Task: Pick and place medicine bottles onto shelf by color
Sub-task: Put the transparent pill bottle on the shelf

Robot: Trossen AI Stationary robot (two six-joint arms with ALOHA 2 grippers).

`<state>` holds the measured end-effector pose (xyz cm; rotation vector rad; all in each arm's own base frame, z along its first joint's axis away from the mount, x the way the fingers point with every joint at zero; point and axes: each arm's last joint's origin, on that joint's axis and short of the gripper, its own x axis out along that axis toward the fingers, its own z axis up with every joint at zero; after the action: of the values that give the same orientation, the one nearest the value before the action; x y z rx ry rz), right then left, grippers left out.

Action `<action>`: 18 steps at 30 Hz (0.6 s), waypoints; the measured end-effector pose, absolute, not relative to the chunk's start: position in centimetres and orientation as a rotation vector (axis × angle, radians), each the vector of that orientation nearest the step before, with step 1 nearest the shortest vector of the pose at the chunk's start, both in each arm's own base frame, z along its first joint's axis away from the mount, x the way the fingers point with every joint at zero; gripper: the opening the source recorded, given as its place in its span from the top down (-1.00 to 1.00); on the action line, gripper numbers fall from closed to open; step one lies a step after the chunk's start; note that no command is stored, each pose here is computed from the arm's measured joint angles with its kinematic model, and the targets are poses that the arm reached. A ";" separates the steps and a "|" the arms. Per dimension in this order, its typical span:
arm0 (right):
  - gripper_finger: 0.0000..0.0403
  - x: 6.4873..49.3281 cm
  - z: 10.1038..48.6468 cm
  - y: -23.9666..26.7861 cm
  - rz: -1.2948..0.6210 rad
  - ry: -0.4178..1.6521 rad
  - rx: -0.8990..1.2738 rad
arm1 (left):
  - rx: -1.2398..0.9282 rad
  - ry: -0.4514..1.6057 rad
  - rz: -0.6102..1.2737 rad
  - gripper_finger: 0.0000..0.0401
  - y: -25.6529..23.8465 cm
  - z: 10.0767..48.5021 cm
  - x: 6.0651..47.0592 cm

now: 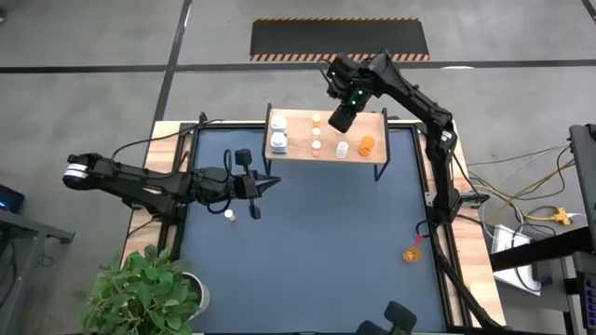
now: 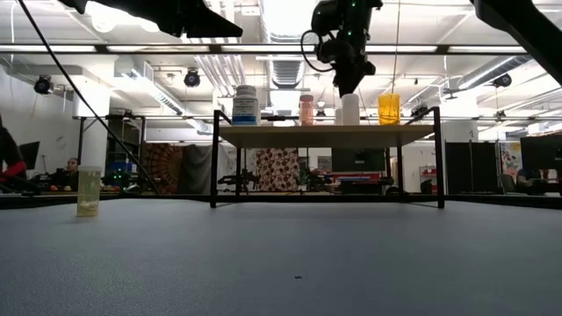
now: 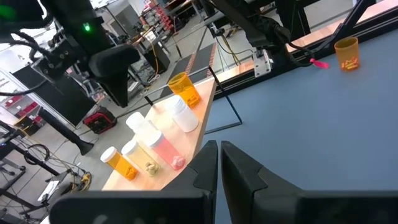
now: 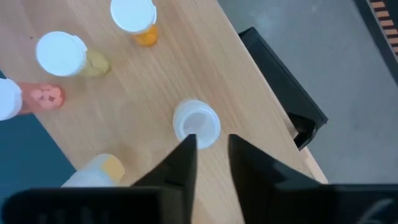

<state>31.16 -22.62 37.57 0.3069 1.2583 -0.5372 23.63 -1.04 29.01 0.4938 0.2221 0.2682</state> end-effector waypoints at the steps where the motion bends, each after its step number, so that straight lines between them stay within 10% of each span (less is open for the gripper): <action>1: 0.69 31.3 37.3 -22.7 -0.537 1.264 0.309 | 0.494 0.222 0.268 0.99 -1.0 29.0 23.6; 18: 0.94 32.2 35.8 -23.4 -0.540 1.273 0.318 | 0.494 0.223 0.268 0.99 -1.0 29.0 23.6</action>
<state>32.19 -23.36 35.80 0.3177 1.2728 -0.5399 23.62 -1.05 28.97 0.4942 0.2232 0.2677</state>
